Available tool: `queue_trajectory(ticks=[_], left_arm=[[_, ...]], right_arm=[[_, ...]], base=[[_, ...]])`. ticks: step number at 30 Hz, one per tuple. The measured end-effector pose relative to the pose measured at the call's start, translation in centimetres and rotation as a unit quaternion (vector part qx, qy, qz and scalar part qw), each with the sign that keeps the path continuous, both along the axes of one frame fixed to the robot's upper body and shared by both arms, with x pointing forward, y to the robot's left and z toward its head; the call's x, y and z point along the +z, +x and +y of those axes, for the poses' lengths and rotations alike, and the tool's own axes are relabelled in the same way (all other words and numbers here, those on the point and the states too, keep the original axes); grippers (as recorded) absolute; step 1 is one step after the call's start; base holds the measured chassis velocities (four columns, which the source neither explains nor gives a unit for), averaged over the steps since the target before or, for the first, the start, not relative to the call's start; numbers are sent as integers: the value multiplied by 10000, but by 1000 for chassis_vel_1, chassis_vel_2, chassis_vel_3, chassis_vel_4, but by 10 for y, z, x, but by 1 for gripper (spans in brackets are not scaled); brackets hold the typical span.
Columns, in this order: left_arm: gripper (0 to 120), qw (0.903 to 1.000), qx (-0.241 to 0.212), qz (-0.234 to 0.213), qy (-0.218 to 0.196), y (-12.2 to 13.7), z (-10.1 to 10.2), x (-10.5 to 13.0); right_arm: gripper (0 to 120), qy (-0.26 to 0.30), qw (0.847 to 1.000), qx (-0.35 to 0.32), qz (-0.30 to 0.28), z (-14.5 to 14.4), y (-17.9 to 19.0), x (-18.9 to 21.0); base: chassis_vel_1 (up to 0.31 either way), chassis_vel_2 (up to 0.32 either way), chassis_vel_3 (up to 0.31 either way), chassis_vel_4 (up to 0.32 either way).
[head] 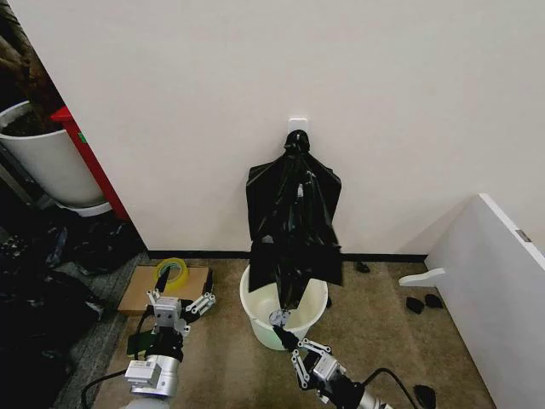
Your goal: Place the garbage bag over the trash bin.
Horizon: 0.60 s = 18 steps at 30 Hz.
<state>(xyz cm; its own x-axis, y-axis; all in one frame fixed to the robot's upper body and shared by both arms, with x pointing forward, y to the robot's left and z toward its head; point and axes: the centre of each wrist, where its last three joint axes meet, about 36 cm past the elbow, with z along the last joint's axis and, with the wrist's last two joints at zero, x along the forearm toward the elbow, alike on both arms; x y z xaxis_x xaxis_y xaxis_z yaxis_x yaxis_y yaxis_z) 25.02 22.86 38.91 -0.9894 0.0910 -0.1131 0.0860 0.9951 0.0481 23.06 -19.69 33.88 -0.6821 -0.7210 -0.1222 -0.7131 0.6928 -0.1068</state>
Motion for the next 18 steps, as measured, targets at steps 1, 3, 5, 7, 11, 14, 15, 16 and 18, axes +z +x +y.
queue_trajectory(ticks=[1, 3, 5, 7, 11, 14, 15, 16, 18], left_arm=[[100, 10000, 0, 0, 0, 0, 0, 0], [100, 9999, -121, -67, 19, 1, -2, 7], [100, 9997, -211, -107, 51, 2, -2, 11], [100, 9984, -496, -235, 139, 6, -2, 24], [100, 9937, -980, -449, 303, 19, 1, 47], [100, 9873, -1389, -580, 514, 29, 7, 64], [100, 9823, -1622, -649, 669, 34, 11, 74], [100, 9774, -1834, -695, 794, 37, 14, 83], [100, 9659, -2279, -754, 966, 46, 16, 100]], right_arm=[[0, 0, 10000, 0, 0, 0, 0, 0], [0, 66, 9997, -215, 51, 1, 6, 3], [0, 61, 9995, -308, 48, 2, 9, 4], [0, 49, 9986, -527, 42, 2, 16, 8], [0, 51, 9966, -816, 82, 4, 23, 13], [0, 27, 9958, -910, 69, 5, 29, 15], [0, -5, 9957, -931, 38, 7, 32, 15], [0, -46, 9955, -947, 5, 9, 35, 14], [0, -143, 9948, -1008, -83, 12, 40, 12]], base=[[0, 0, 0, 0], [0, 0, 0, 0], [0, 0, 0, 0], [0, 0, 0, 0], [0, 0, 0, 0], [0, 0, 0, 0], [0, 0, 0, 0], [0, 0, 0, 0], [0, 0, 0, 0]])
